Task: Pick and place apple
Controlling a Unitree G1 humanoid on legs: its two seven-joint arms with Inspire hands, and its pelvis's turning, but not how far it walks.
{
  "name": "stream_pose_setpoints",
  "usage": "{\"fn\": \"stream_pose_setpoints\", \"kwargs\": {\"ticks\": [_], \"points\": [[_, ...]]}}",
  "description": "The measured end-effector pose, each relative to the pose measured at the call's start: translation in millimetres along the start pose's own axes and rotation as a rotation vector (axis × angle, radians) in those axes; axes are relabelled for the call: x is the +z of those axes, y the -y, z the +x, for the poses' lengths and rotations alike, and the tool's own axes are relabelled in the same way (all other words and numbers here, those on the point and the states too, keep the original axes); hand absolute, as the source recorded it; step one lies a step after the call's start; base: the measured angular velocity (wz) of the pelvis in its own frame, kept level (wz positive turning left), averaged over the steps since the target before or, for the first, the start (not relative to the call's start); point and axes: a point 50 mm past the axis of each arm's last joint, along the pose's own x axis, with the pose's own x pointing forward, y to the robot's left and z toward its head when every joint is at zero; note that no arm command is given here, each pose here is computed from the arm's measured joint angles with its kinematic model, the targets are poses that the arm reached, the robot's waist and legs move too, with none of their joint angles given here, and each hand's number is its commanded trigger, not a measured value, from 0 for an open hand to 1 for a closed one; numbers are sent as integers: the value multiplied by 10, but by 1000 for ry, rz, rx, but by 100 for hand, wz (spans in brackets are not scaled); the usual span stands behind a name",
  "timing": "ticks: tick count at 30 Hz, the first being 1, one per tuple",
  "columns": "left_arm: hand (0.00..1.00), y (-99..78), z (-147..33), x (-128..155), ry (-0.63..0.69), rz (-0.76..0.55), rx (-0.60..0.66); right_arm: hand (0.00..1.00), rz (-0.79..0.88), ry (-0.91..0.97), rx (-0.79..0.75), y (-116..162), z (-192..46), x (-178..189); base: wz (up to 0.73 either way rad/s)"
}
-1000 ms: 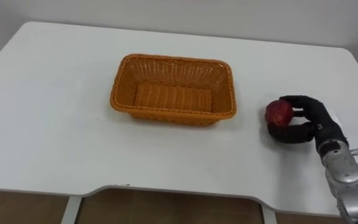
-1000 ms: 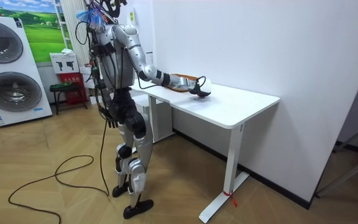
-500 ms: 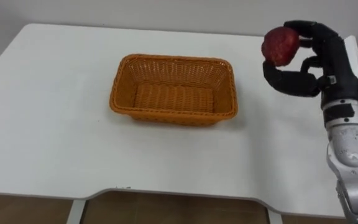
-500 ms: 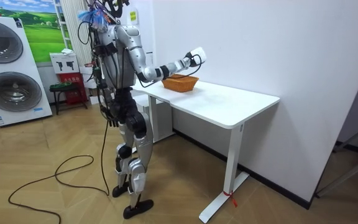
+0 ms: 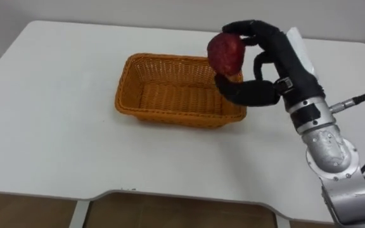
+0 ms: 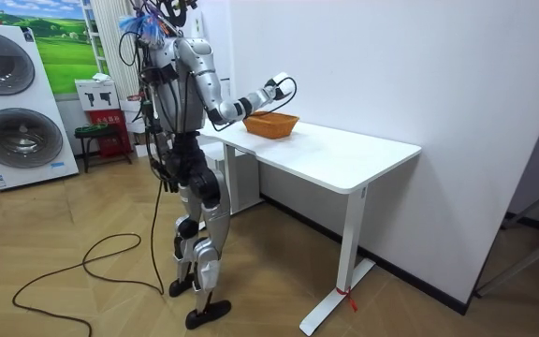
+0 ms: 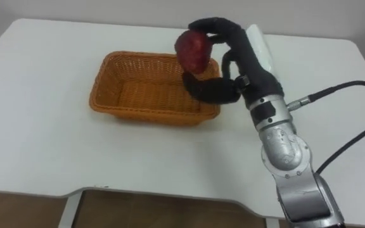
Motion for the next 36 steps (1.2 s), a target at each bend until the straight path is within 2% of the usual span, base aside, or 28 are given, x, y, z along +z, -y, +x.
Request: {"fn": "stream_pose_setpoints", "kwargs": {"ticks": [10,18,22,24,30,32,33,35,36], "points": [[0,2,10,49,9,-18,-18,0,-6,3,80,-118,5,21,1],[0,9,2,8,-2,-37,-16,0,5,1,76,-125,4,21,0],[0,10,-11,-64,-18,-40,-5,0,-4,-8,28,-24,2,-3,0],[0,7,-19,-105,-27,-49,1,0,-16,-19,-52,115,-6,-32,2],[0,-26,-71,-352,-90,-113,41,0,-51,-67,-477,759,-188,-175,-1],[0,-48,-99,-458,-119,-138,78,0,-55,-94,-683,1013,-332,-234,0],[0,-50,-104,-475,-124,-140,85,0,-55,-103,-737,1075,-372,-255,0],[0,-46,-119,-521,-135,-140,94,0,-67,-168,-936,1271,-575,-399,-4],[0,-47,-121,-527,-138,-146,97,0,-68,-189,-979,1309,-632,-437,-4]]}}
